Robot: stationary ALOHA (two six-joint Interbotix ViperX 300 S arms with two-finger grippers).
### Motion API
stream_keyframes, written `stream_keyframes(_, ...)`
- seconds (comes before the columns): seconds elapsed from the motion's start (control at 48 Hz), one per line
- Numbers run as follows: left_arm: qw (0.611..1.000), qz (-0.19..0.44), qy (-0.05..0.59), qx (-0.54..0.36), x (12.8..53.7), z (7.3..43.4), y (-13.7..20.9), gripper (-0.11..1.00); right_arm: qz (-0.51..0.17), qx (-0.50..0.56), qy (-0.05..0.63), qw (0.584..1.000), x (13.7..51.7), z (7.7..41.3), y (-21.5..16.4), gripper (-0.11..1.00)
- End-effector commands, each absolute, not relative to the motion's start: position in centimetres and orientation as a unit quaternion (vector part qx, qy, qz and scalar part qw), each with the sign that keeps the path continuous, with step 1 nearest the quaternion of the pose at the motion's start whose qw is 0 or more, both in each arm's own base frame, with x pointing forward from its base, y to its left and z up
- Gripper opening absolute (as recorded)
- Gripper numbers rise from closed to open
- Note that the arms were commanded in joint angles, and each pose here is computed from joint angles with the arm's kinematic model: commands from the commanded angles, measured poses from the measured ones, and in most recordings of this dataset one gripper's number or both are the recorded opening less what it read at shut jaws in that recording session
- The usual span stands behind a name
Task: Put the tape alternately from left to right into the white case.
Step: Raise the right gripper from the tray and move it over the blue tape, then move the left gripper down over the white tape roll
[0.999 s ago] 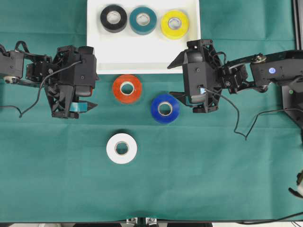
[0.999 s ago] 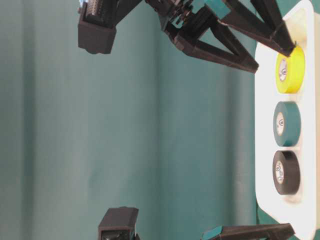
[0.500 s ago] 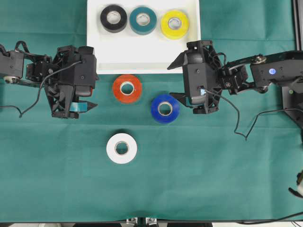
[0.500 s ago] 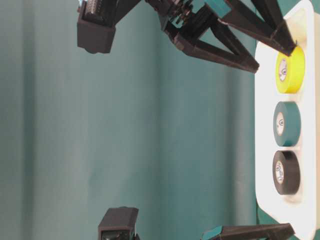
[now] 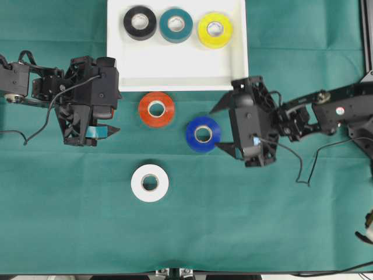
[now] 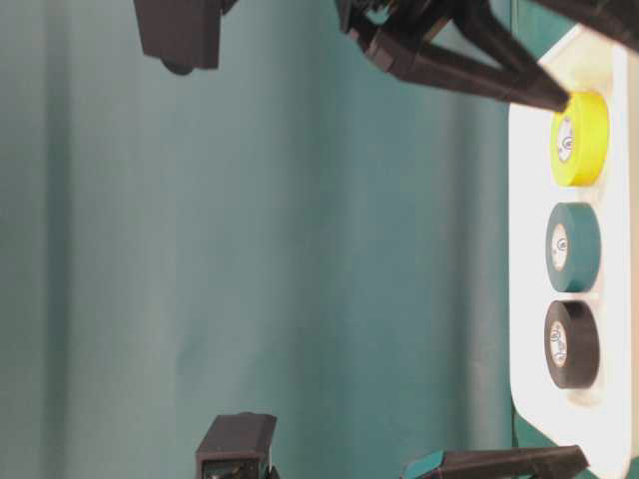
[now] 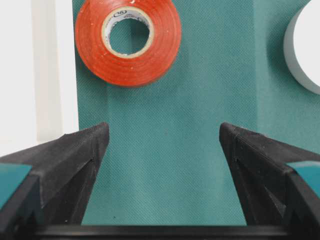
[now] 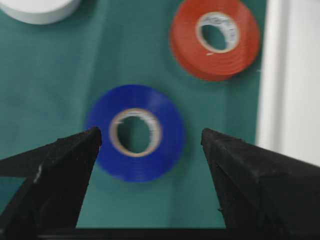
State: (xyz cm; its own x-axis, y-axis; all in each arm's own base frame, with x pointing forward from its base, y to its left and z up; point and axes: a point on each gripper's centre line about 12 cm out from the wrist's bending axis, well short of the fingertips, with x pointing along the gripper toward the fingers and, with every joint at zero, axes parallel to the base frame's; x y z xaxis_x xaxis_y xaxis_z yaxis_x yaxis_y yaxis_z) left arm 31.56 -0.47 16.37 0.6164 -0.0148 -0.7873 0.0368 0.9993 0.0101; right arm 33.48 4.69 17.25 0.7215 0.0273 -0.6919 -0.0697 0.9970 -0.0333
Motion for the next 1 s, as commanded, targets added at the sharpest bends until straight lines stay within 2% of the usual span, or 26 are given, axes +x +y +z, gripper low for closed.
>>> stream_keyframes(0.0,0.907,-0.016,0.421,0.012,32.2,17.4,-0.6,0.59,0.035,-0.02,0.364,0.931,33.6,17.7,5.5,0.88)
stream_keyframes(0.562,0.907,-0.03,0.419,0.019,32.6,17.5,-1.6,0.59,0.037,-0.012,0.374,0.927,33.6,17.0,6.1,0.88)
stream_keyframes(0.978,0.9,-0.065,0.43,-0.001,34.8,16.6,-6.2,0.59,0.037,-0.011,0.373,0.927,33.6,17.0,6.1,0.88)
